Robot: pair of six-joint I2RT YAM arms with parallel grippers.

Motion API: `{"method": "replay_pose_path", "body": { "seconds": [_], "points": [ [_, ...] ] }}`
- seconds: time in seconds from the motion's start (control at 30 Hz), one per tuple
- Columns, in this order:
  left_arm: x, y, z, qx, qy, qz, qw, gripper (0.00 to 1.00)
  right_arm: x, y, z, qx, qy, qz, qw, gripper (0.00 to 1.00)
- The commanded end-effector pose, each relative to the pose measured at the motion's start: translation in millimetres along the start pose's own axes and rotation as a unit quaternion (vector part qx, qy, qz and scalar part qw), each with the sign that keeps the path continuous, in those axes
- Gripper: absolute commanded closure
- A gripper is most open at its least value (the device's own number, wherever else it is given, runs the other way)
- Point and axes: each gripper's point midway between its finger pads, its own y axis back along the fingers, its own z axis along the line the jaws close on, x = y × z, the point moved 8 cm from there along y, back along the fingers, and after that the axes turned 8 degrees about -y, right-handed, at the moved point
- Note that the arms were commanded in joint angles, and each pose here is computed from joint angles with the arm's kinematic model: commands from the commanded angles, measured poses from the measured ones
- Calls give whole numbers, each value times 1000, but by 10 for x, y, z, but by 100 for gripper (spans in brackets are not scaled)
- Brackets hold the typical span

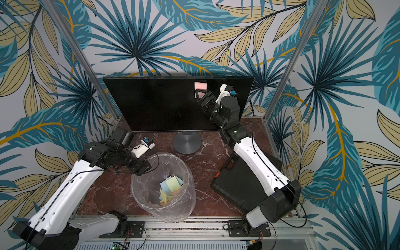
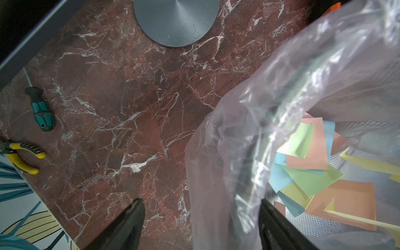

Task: Remove the sticky note from the monitor
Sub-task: Tear off the sticky note from the monitor.

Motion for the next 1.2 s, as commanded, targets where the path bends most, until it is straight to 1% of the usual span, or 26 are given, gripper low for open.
{"method": "replay_pose_path", "body": {
  "seconds": [0.0,0.07,0.13,0.3,0.4,0.47,0.5,0.77,1.17],
  "points": [
    [-29,136,-12,-9,-7,-22,1000,16,-33,-23,107,-21,6,-11,1000,36],
    [-28,139,-13,-9,-7,-22,1000,16,-37,-24,130,-24,5,-12,1000,41],
    [-25,138,-15,-8,-7,-22,1000,16,-46,-23,157,-28,5,-12,1000,50],
    [-27,147,-16,-9,-7,-23,1000,16,-56,-12,219,-39,3,-11,999,69],
    [-28,152,-16,-9,-7,-24,1000,16,-58,3,246,-43,3,-9,999,84],
    [-27,150,-15,-9,-7,-24,1000,16,-54,14,257,-44,2,-8,999,97],
    [-25,146,-17,-9,-7,-23,1000,16,-46,20,257,-45,1,-6,999,100],
    [-16,144,-18,-11,-6,-23,1000,16,-27,136,429,-74,11,6,997,100],
    [-13,119,-14,-10,-4,-19,1000,16,88,434,854,-134,74,58,987,100]
  ]
}}
